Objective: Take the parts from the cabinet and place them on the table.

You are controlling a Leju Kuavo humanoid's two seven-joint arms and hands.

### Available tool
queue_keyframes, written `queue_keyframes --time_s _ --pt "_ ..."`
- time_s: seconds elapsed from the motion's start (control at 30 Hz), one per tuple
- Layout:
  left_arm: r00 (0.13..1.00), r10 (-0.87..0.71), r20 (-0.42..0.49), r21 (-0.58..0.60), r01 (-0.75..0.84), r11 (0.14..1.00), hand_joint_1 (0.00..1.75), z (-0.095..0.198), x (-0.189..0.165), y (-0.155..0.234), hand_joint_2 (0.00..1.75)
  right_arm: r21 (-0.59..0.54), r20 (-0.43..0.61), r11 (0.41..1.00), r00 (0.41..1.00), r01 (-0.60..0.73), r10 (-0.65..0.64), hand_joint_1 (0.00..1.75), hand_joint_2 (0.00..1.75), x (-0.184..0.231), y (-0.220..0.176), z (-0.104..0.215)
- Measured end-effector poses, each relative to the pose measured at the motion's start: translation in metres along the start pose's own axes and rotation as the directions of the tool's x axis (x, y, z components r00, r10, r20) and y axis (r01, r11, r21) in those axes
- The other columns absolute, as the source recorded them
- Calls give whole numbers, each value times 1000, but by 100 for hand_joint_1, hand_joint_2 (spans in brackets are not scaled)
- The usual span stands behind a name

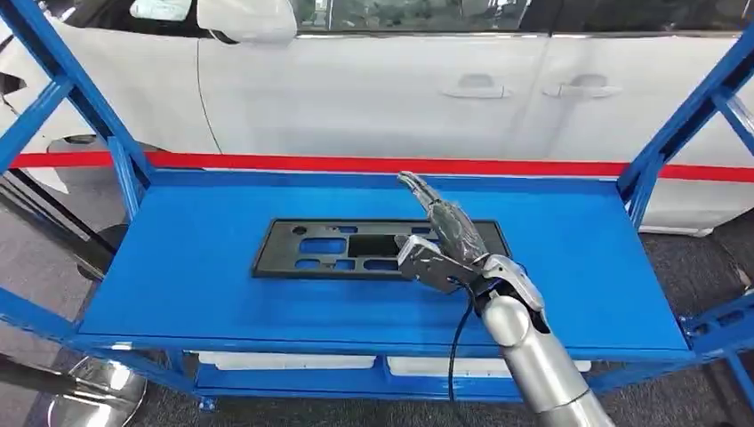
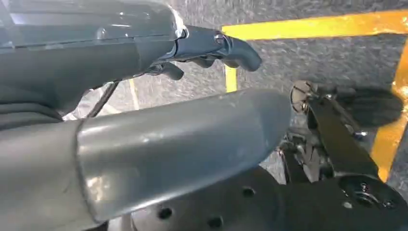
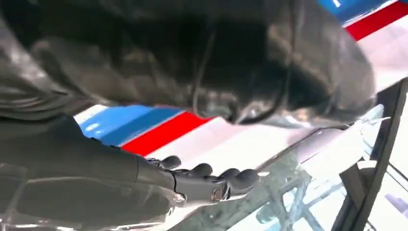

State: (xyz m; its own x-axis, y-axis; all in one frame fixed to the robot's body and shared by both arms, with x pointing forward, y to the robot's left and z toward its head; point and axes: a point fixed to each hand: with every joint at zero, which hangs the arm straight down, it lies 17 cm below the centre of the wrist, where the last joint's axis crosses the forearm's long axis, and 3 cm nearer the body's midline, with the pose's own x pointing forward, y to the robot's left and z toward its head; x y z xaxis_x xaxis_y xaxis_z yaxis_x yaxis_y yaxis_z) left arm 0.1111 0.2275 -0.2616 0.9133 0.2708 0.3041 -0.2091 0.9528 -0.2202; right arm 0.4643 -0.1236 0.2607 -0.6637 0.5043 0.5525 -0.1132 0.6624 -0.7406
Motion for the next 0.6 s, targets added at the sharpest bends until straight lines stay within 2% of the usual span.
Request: queue_keyframes --time_s 0.07,0.1,0.43,0.6 --pt "1000 -1 2 0 1 1000 0 0 1 0 0 -2 3 1000 1000 -2 2 0 0 1 -1 -1" --pt "1000 -1 1 0 1 1000 0 0 1 0 0 0 0 1000 1000 -1 1 0 175 0 0 0" --pt "999 31 -10 -2 -31 1000 0 -1 2 -2 0 52 -28 998 999 18 -17 0 175 -7 17 13" --pt "999 46 -5 3 -46 999 0 -1 3 -1 0 90 -29 996 999 18 -15 0 175 -6 27 31"
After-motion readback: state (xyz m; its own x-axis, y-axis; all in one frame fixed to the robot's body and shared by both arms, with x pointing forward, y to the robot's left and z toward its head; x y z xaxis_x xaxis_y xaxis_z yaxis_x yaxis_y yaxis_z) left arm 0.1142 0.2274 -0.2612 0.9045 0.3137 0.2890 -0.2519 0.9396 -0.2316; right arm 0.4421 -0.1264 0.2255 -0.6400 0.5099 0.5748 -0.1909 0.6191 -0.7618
